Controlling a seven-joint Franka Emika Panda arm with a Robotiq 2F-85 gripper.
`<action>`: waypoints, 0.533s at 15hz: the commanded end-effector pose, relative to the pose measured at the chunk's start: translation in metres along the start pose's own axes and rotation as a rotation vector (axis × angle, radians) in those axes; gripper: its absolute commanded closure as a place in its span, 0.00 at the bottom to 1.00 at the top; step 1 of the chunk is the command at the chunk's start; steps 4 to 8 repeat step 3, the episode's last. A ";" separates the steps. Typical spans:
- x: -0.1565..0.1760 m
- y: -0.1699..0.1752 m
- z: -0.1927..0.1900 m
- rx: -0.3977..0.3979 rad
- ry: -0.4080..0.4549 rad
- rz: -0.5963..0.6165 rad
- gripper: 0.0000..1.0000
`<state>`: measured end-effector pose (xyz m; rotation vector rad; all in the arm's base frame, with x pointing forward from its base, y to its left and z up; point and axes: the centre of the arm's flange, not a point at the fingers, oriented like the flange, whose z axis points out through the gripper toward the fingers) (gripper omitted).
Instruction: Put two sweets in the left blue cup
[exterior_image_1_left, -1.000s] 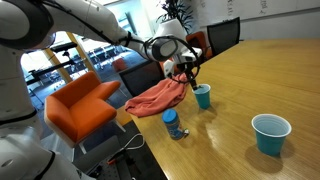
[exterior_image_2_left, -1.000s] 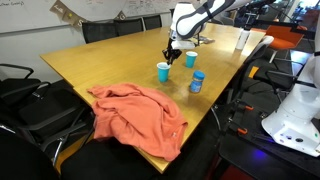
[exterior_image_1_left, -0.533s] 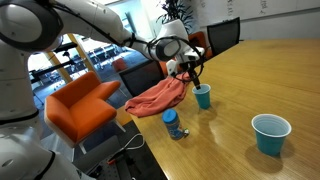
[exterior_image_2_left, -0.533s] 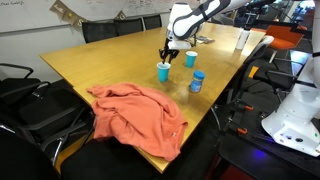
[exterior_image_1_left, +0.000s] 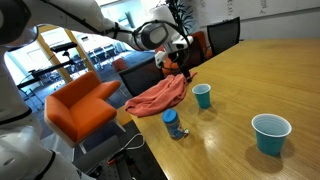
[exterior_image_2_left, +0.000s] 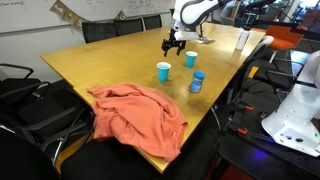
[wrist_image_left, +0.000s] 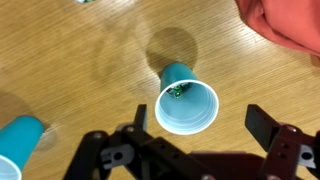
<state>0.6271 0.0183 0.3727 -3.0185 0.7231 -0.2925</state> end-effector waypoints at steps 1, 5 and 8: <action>-0.044 0.029 -0.062 -0.042 -0.023 0.007 0.00; -0.052 0.040 -0.078 -0.058 -0.029 0.009 0.00; -0.052 0.040 -0.078 -0.058 -0.029 0.009 0.00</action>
